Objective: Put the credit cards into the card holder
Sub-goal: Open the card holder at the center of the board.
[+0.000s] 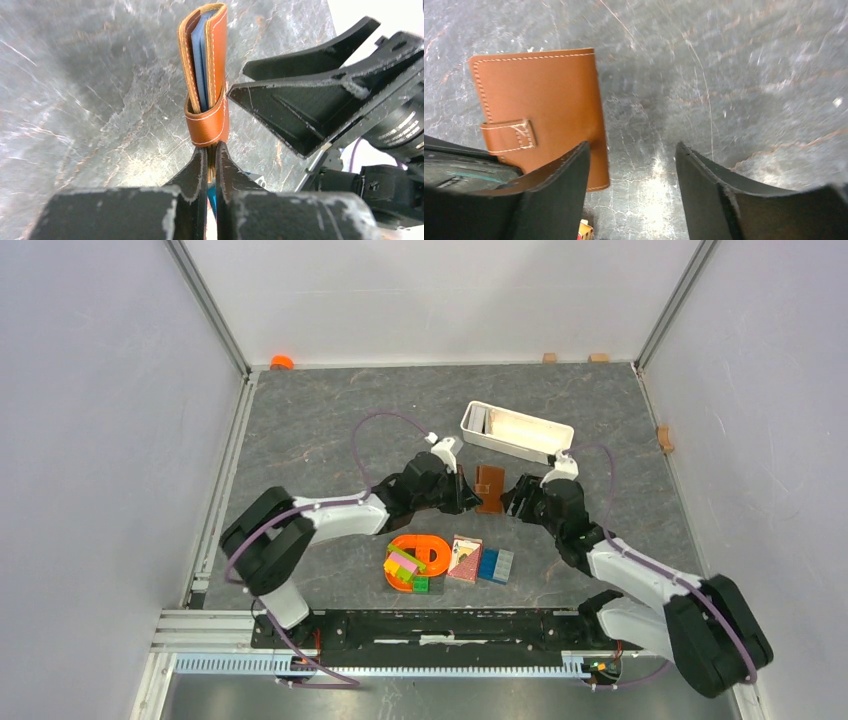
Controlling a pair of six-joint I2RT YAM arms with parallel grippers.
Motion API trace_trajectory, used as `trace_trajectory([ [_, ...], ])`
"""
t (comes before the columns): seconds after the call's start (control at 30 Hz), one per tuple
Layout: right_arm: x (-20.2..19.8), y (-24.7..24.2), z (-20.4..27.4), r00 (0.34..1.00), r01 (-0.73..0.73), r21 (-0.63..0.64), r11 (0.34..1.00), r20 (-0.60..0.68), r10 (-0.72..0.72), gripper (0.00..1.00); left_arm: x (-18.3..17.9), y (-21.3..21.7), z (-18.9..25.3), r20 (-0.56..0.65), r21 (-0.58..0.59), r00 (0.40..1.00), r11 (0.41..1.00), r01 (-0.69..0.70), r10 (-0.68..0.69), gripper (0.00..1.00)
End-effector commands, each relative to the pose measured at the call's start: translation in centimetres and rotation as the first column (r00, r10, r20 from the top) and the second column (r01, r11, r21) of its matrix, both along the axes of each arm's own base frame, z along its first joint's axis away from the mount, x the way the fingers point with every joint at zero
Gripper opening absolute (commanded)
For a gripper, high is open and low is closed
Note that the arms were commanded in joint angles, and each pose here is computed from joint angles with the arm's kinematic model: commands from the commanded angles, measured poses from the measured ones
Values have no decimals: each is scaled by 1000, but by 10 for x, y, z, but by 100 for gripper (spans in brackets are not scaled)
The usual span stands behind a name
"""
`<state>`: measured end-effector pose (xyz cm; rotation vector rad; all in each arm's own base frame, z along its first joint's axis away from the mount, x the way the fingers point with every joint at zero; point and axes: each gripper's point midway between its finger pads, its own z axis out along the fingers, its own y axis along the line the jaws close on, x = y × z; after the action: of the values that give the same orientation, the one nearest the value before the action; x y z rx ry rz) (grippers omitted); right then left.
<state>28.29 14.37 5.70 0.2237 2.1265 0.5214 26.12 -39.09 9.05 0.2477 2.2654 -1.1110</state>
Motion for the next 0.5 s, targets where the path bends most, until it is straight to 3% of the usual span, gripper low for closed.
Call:
trace_trajectory([
  [0.0,9,-6,47,995,-27,-89,996,92,36,71,10,13,57,313,135,948,991,15,-57,2],
  [0.13,9,12,83,987,-82,2,997,136,81,74,6,34,51,394,394,916,915,-91,-78,2],
  [0.3,7,42,103,983,-151,144,978,124,134,72,-8,37,46,393,434,918,891,-135,-52,2],
  [0.47,4,62,109,978,-186,168,968,121,167,72,-17,32,46,424,474,904,863,-174,-50,2],
])
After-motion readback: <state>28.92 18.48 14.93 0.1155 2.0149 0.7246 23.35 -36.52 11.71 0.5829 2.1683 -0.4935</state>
